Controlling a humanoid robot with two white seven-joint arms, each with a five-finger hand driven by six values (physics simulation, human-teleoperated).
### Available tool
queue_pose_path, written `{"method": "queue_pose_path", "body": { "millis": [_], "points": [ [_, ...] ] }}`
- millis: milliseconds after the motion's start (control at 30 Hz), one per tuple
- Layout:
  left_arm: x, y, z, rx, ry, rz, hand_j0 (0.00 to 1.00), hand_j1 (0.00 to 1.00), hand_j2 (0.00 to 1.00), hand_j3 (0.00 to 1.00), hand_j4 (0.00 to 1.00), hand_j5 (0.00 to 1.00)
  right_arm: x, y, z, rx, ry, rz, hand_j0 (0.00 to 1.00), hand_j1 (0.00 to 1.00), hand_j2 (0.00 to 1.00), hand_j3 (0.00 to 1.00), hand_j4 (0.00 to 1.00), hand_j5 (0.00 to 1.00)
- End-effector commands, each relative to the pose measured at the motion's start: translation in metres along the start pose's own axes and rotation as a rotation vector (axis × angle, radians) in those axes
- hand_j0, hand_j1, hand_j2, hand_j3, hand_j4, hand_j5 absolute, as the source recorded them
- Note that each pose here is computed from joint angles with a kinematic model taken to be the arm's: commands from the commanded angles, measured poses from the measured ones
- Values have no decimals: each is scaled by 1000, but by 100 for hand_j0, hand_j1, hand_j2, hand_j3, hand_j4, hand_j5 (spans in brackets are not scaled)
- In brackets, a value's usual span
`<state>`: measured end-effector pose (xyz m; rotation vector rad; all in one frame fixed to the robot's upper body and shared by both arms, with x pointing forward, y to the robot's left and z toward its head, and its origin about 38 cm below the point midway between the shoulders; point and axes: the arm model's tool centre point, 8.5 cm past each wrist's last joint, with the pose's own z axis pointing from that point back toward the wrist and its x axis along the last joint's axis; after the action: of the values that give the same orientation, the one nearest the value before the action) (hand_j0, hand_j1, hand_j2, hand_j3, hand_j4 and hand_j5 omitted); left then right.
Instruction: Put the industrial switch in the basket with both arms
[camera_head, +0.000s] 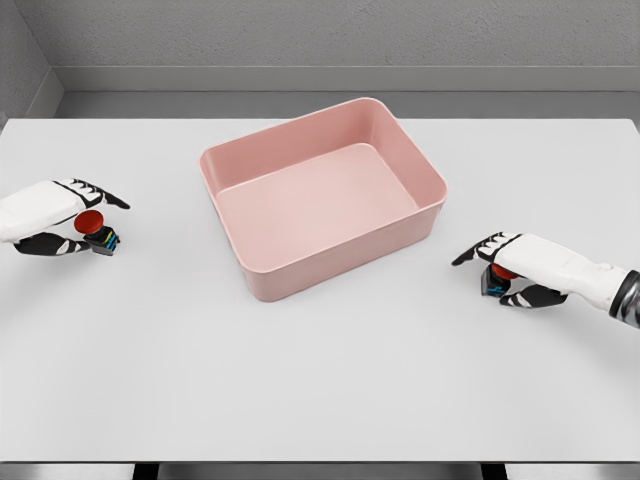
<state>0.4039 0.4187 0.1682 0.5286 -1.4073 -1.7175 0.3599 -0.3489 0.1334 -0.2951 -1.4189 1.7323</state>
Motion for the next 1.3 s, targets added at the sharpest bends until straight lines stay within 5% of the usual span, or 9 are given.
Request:
{"method": "queue_pose_path", "body": {
  "millis": [0,533,1267],
  "points": [
    [0,0,0,0,2,-1,74,74,74,74,74,74,0,2,-1,11,3,15,68,68,68,68,68,68],
    [4,-6,-5,-17,-12,5,71,71,71,71,71,71,0,-1,2,7,-1,14,42,42,42,42,42,42],
    [4,-9,-6,-37,-16,7,46,46,46,46,46,46,-1,-15,4,-23,-8,23,42,42,42,42,42,42]
  ]
}}
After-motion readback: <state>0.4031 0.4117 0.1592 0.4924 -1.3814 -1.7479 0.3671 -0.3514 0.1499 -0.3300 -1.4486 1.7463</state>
